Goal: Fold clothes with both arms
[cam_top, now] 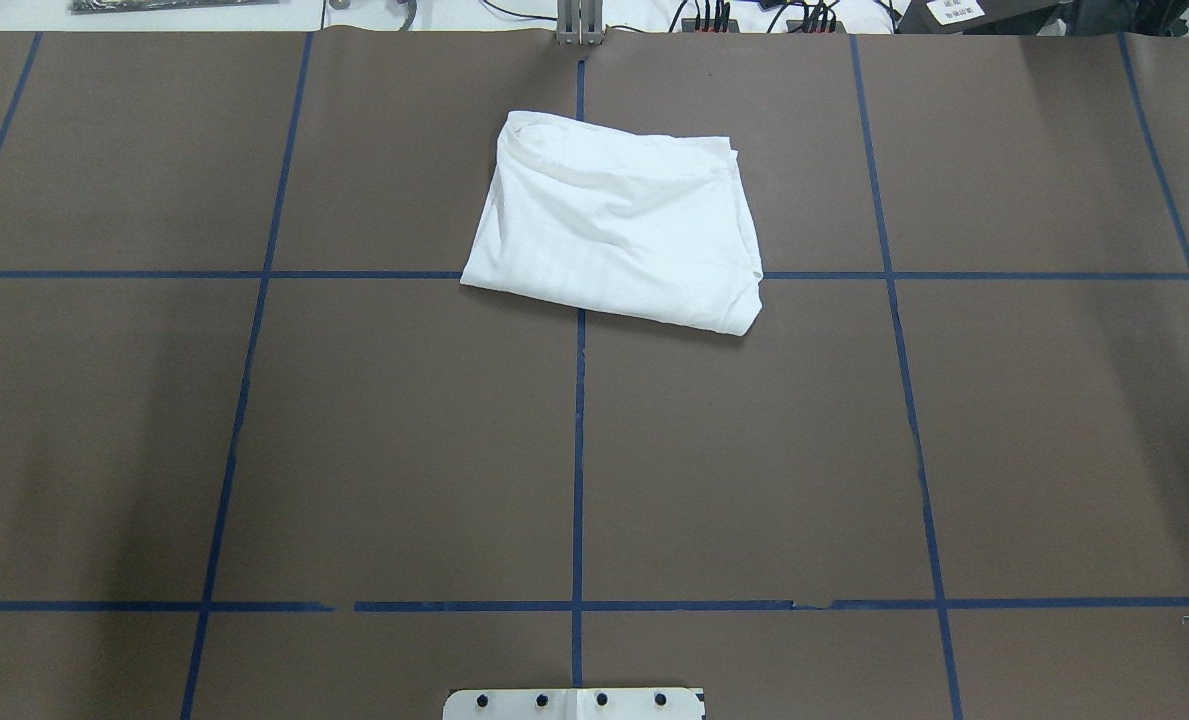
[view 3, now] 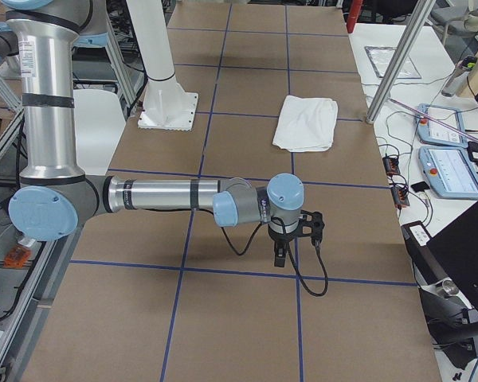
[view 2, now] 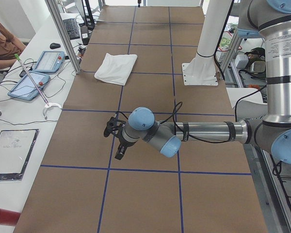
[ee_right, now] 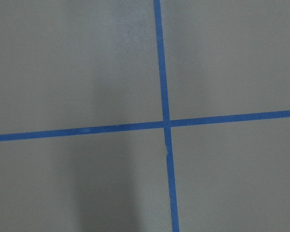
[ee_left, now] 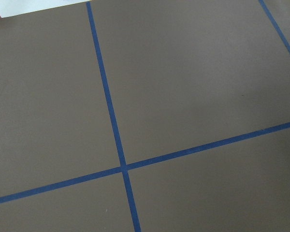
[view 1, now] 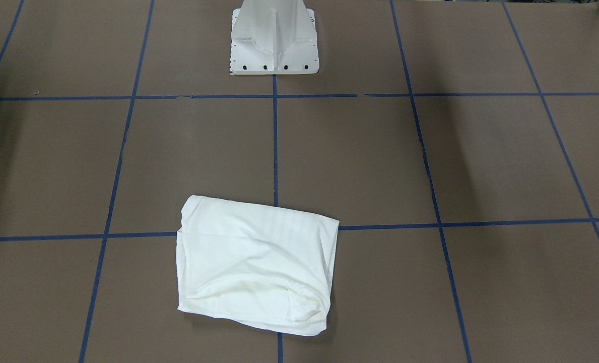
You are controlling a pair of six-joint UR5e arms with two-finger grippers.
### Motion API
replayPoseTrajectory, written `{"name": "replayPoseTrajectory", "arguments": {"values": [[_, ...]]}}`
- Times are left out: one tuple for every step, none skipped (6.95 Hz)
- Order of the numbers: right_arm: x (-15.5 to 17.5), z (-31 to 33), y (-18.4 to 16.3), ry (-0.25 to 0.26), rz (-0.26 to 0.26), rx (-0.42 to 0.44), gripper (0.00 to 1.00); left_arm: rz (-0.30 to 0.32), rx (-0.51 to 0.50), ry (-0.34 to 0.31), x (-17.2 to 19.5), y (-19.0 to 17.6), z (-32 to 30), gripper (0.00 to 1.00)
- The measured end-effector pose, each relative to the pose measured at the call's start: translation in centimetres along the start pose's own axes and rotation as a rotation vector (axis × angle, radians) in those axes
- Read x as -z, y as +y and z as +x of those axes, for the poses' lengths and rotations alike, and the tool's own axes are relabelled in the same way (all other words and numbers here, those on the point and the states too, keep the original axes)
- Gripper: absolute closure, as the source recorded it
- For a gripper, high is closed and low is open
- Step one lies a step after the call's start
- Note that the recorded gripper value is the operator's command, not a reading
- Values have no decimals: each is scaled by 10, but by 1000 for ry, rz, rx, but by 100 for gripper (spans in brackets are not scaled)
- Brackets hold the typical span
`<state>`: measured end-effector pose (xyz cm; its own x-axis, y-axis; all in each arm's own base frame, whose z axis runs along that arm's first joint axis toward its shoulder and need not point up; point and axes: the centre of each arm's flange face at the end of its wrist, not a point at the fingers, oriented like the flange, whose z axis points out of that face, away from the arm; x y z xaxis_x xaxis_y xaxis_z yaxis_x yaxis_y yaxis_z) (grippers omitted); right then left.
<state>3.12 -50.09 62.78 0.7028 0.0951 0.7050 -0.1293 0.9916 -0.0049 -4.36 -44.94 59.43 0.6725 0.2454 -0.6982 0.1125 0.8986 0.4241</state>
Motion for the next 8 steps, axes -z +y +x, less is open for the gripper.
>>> {"name": "replayPoseTrajectory", "arguments": {"values": [[-1, 0, 0, -1, -2, -2, 0, -12, 19, 0, 3, -1, 5, 0], [1, -1, -1, -3, -1, -3, 0, -23, 32, 0, 4, -1, 8, 0], [0, -1, -1, -5, -5, -5, 0, -35, 42, 3, 2, 1, 7, 0], [0, -1, 1, -11, -9, -7, 0, -48, 51, 3, -4, 5, 2, 0], [-1, -2, 1, -14, -12, -6, 0, -55, 59, 1, -8, 6, -2, 0], [-2, -4, 1, -15, -15, -3, 0, -57, 61, 0, -10, 7, -4, 0], [-4, -6, 1, -15, -19, 1, 0, -56, 61, -1, -11, 7, -5, 0], [-7, -10, 0, -15, -26, 6, 0, -57, 61, -2, -12, 7, -6, 0]]}}
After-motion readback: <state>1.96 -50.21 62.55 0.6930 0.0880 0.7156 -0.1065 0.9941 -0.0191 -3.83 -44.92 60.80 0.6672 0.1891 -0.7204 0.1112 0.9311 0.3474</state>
